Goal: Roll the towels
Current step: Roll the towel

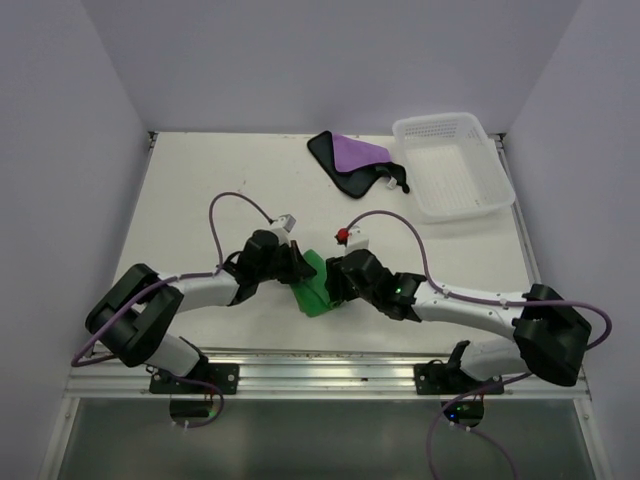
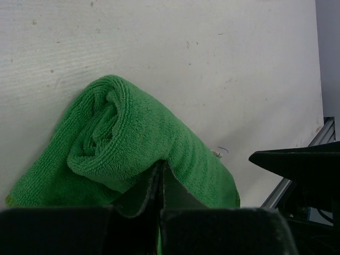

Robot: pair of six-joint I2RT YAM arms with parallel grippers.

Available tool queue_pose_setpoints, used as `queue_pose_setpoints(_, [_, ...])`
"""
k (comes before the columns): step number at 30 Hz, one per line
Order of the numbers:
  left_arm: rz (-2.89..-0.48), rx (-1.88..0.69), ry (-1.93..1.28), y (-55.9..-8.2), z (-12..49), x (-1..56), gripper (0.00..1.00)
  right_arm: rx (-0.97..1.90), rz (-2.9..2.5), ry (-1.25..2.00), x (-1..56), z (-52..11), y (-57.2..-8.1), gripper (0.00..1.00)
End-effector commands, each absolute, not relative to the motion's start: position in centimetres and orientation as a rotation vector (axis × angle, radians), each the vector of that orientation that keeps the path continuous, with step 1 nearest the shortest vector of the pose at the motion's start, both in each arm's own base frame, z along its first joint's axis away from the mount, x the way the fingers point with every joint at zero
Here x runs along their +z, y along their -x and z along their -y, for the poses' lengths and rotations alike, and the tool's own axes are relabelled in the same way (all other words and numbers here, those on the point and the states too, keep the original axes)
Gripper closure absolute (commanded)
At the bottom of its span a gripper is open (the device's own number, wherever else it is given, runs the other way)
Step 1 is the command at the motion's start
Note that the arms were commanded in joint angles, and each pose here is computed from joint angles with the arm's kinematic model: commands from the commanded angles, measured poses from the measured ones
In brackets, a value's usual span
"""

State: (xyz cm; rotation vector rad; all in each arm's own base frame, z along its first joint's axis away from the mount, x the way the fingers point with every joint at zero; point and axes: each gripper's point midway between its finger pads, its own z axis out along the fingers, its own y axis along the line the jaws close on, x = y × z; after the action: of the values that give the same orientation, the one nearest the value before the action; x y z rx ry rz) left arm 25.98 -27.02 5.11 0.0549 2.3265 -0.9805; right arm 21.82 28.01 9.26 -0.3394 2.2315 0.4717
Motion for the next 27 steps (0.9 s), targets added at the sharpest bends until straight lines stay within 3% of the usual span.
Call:
queue_pose_setpoints(1, [-2.497, -0.794, -0.014, -23.6, 23.6, 0.6, 1.00, 0.660, -2.288, 0.336, 8.4, -30.5, -20.7, 0.43])
queue_pose_setpoints(27, [-2.533, -0.762, 0.055, -20.8, 21.2, -0.7, 1.00, 0.681, -2.355, 0.421, 6.0, -32.0, -20.3, 0.33])
